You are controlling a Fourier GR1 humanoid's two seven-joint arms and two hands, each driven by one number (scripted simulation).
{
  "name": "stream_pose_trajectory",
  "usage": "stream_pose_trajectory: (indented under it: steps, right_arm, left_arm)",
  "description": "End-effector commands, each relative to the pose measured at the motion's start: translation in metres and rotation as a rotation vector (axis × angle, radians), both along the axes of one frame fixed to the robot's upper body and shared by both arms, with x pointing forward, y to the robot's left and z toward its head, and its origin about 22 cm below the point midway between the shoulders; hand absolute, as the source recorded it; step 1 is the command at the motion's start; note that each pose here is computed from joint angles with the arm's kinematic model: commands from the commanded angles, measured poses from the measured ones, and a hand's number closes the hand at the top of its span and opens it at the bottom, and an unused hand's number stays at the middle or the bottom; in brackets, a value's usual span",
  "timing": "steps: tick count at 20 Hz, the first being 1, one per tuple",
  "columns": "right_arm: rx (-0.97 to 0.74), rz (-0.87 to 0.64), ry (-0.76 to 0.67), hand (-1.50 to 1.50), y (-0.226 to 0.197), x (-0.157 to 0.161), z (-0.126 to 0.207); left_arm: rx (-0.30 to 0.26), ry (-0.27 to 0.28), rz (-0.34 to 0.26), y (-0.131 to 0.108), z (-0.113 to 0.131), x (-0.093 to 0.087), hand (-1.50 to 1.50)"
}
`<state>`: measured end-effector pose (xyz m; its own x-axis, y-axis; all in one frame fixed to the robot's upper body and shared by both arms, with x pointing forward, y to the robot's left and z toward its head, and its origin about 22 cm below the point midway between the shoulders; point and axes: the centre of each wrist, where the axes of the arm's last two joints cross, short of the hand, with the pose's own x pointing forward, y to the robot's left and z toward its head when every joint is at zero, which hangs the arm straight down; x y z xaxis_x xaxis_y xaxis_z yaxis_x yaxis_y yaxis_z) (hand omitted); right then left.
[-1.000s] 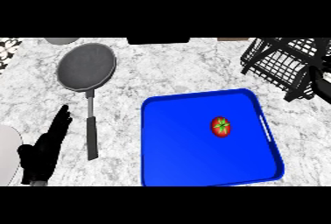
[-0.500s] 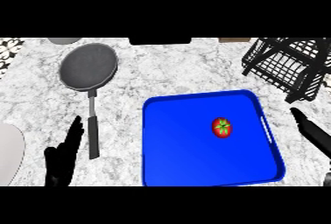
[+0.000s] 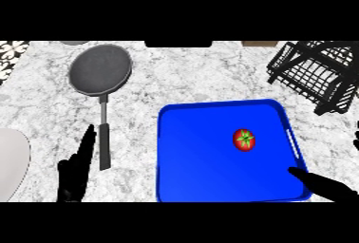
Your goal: Pick the tomato from the tray and place it in the tiered basket
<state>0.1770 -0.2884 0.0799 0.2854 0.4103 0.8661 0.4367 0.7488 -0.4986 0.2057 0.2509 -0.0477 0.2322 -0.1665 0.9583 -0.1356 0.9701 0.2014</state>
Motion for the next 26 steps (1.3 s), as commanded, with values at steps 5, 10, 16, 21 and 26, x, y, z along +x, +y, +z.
stream_pose_trajectory:
  steps: [5, 10, 16, 21, 26]
  right_arm:
    - [-0.302, -0.05, 0.339, -1.5, 0.022, 0.003, 0.035]
    - [-0.324, -0.1, 0.374, -1.5, 0.072, 0.016, 0.056]
    - [-0.399, -0.095, 0.44, -1.5, 0.118, 0.042, 0.028]
    - [-0.467, -0.086, 0.62, -1.5, 0.124, 0.061, 0.018]
    - [-0.45, -0.063, 0.692, -1.5, 0.139, 0.081, 0.007]
  left_arm:
    - [-0.004, 0.022, -0.015, -0.01, 0.005, 0.013, 0.0]
    - [-0.003, 0.034, -0.02, -0.013, 0.0, 0.011, 0.0]
    - [-0.003, 0.038, -0.02, 0.003, 0.002, 0.011, 0.0]
    - [-0.014, 0.04, -0.016, -0.016, -0.007, 0.006, 0.0]
    - [0.004, 0.031, -0.013, -0.023, -0.009, 0.004, 0.0]
